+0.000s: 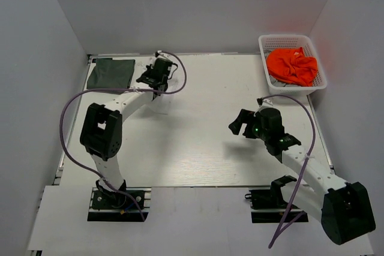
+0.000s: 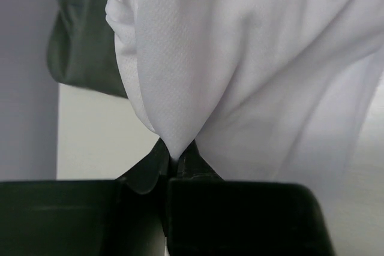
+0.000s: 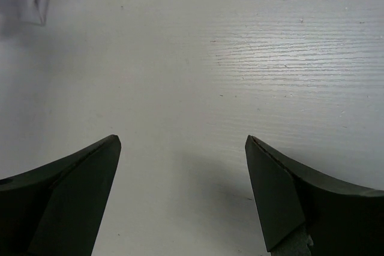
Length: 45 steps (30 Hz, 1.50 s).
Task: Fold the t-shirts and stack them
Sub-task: Put the neatly folded tshirt into the corner of the board with the left arm
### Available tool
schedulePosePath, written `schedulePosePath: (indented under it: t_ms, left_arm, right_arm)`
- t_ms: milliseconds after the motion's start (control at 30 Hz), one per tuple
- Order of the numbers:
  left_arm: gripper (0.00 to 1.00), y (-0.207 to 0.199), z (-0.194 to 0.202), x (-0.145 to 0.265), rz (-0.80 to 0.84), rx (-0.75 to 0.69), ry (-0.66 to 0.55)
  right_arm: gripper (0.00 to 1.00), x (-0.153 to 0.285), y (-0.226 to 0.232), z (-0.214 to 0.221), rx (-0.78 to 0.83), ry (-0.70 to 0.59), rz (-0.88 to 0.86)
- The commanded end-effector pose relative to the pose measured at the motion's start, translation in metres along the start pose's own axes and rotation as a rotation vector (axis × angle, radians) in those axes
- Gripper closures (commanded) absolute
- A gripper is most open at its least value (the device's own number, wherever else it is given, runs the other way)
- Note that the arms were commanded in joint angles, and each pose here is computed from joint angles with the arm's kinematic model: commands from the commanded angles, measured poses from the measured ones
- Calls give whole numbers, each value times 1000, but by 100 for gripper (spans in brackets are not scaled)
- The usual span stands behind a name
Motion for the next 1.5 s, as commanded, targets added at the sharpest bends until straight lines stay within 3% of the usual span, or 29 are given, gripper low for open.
schedulePosePath:
  t_ms: [0,333,767,1200,1467]
  left_arm:
    - [100,45,-33,-18,-59,-11,-76]
    - [100,105,-34,-84,-143,-27,-46]
    - [100,155,-73,-83,-119,26,-102]
    - [100,190,-64,-79,-169,65,-73]
    - [100,207,-27,-122,-192,102,11]
  right_arm:
    - [10,-5,14,-21,24,-39,-23]
    - [10,-27,25,-32,27,-3,-41]
    - [10,-32,29,-30,18,-9,-80]
    - [10,-29,31,-36,21,-29,-80]
    - [10,-39,30,-35,12,-2,-57]
Point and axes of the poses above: each gripper's point midway between its finger pads, its own x axis back along the fingers, its own y axis along the line the jaws close on, z = x × y, the point moved 2 cm from there along x, back along the fingers, and after that the axes turned 9 degrees about -x, right-handed, at the moved point
